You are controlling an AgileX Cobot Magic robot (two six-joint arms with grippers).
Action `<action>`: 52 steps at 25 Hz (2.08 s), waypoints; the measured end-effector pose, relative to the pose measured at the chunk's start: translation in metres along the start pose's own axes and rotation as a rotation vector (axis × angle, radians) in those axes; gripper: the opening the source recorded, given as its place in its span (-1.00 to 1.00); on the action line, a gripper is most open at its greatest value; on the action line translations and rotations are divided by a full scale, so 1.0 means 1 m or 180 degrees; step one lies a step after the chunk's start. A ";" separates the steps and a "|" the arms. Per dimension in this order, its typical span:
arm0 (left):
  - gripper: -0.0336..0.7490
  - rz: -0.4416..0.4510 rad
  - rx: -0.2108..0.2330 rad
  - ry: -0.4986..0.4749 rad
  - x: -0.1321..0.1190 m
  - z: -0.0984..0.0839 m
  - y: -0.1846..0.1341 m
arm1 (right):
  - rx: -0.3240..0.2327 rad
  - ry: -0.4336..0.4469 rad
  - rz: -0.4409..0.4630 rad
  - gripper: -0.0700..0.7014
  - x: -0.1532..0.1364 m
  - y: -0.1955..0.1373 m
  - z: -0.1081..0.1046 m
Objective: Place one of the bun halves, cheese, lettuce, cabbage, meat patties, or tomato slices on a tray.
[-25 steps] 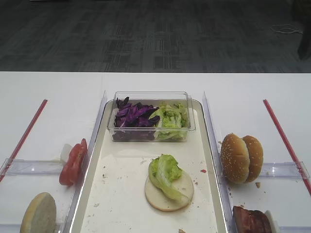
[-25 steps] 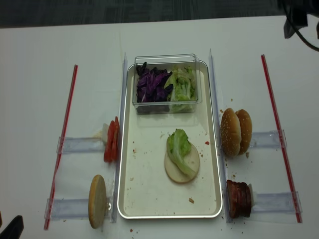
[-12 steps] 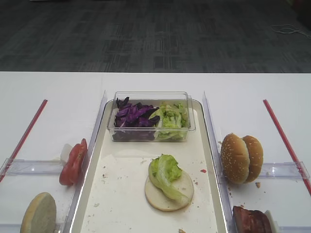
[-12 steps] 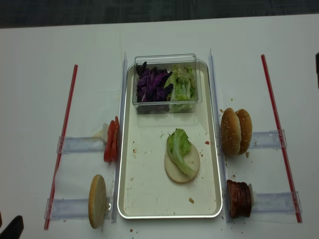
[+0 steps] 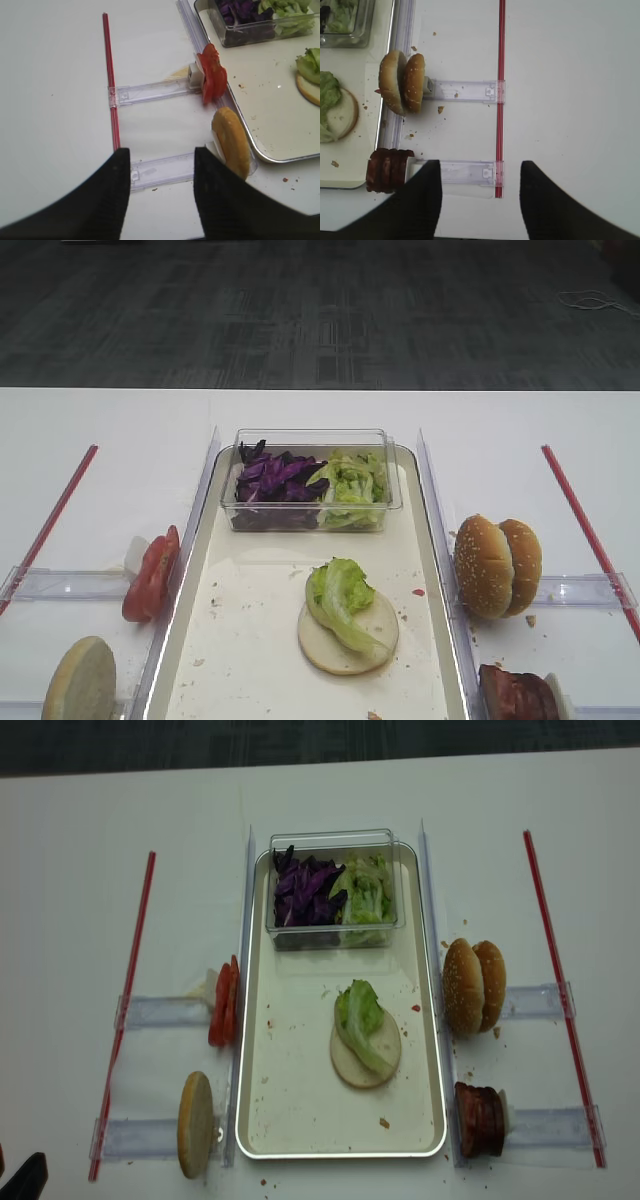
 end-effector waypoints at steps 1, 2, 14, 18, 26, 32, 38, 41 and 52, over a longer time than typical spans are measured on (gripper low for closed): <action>-0.13 0.0000 0.0000 0.0000 0.000 0.000 0.000 | 0.0002 -0.0005 -0.0026 0.23 0.001 -0.005 0.001; -0.13 0.0000 0.0000 0.0000 0.000 0.000 0.000 | 0.0005 -0.0013 -0.0068 0.23 0.003 -0.011 0.002; -0.13 0.0000 0.0000 0.0000 0.000 0.000 0.000 | 0.0080 -0.0120 -0.0613 0.23 0.011 -0.079 0.016; -0.13 0.0000 0.0000 0.0000 0.000 0.000 0.000 | 0.0119 -0.0138 -0.0690 0.23 0.004 -0.096 0.019; -0.13 0.0000 0.0000 0.0000 0.000 0.000 0.000 | 0.0258 -0.0159 -0.0740 0.23 -0.009 -0.115 0.022; -0.13 0.0000 0.0000 0.0000 0.000 0.000 0.000 | 0.0290 -0.0217 -0.1000 0.23 -0.005 -0.116 0.022; -0.13 0.0000 0.0000 0.0000 0.000 0.000 0.000 | 0.0315 -0.0227 -0.1031 0.23 -0.005 -0.115 0.022; -0.13 0.0000 0.0000 0.0000 0.000 0.000 0.000 | 0.0318 -0.0249 -0.1138 0.23 -0.005 -0.111 0.021; -0.13 0.0000 0.0000 0.0000 0.000 0.000 0.000 | 0.0348 -0.0198 -0.1235 0.23 -0.012 -0.106 0.023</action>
Point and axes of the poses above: a point on each arm's last joint axis where the gripper is mounted, x pointing back along that axis away from the gripper, z along the wrist's bending axis when the last joint is at zero, y = z × x, the point moved 5 cm from there along -x, pointing out along that axis toward the gripper, and after that the axes turned 12 degrees about x, right-handed, at the moved point
